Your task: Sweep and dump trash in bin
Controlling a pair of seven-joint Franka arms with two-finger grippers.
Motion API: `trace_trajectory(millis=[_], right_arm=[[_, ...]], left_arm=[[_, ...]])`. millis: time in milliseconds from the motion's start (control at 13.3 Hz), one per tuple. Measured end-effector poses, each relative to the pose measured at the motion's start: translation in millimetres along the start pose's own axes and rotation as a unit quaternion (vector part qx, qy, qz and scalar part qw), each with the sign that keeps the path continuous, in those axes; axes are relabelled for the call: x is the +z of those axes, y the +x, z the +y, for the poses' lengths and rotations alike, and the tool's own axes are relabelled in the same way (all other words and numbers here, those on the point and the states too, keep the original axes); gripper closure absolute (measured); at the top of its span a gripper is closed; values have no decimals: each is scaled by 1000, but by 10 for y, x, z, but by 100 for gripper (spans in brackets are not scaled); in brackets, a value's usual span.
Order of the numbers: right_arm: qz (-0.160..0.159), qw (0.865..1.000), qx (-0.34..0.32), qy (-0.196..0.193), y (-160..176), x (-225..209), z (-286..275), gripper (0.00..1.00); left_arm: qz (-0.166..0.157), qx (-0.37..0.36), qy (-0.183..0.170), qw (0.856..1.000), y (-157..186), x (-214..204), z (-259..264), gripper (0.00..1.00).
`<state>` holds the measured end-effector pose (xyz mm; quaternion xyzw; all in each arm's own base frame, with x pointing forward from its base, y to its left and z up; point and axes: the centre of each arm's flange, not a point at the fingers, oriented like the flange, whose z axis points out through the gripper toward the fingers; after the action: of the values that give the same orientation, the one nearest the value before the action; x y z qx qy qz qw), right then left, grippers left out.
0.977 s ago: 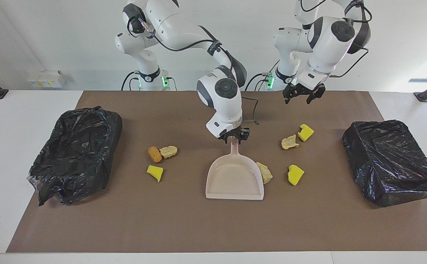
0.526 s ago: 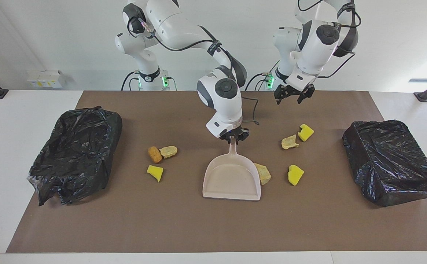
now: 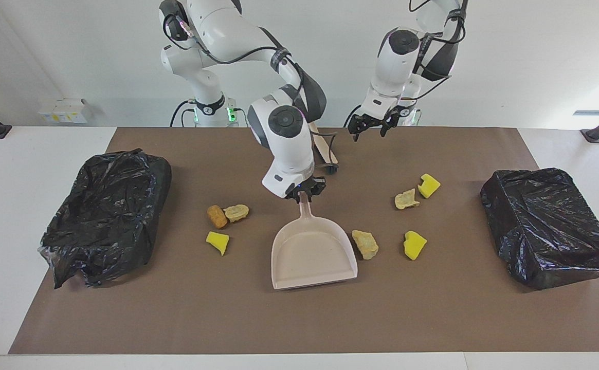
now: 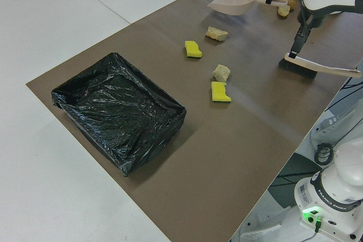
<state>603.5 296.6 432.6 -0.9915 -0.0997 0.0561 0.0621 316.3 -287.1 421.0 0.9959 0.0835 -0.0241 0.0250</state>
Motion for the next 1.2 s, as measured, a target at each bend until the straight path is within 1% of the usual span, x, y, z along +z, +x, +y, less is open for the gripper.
trace_trajectory(millis=[150, 301, 376, 526, 601, 676, 751, 827, 902, 1052, 1127, 1202], right_arm=[[-3, 999, -53, 1, -5, -198, 361, 68], [-2, 995, -100, 0, 11, -275, 608, 68], [-3, 991, -133, -5, 20, -275, 679, 68], [-7, 978, -208, -25, 30, -264, 780, 68], [-10, 970, -241, -35, 35, -263, 826, 68], [-13, 961, -272, -44, 39, -262, 869, 68], [-16, 950, -307, -51, 43, -262, 916, 68], [-20, 938, -342, -52, 47, -260, 971, 68], [-22, 929, -366, -51, 49, -252, 1022, 68], [-29, 915, -400, -49, 41, -202, 1045, 68], [-32, 903, -425, -47, 35, -160, 1014, 68], [-30, 891, -451, -48, 41, -114, 970, 68]], left_arm=[[5, -4, -3, 1000, -405, 284, 270, 0], [6, -19, -3, 1000, -741, 514, 501, 0], [6, -26, -3, 1000, -890, 624, 610, 0], [5, -25, 2, 1000, -1117, 818, 753, 0], [4, -24, 6, 1000, -1171, 874, 779, 0], [3, -27, 8, 1000, -1224, 894, 797, 7], [3, -35, 7, 999, -1281, 891, 818, 7], [4, -41, 6, 999, -1348, 883, 842, 18], [4, -44, 6, 999, -1395, 879, 858, 30], [4, -48, 6, 999, -1420, 878, 865, 56], [3, -48, 7, 999, -1416, 880, 861, 67], [3, -49, 9, 999, -1414, 882, 857, 74]])
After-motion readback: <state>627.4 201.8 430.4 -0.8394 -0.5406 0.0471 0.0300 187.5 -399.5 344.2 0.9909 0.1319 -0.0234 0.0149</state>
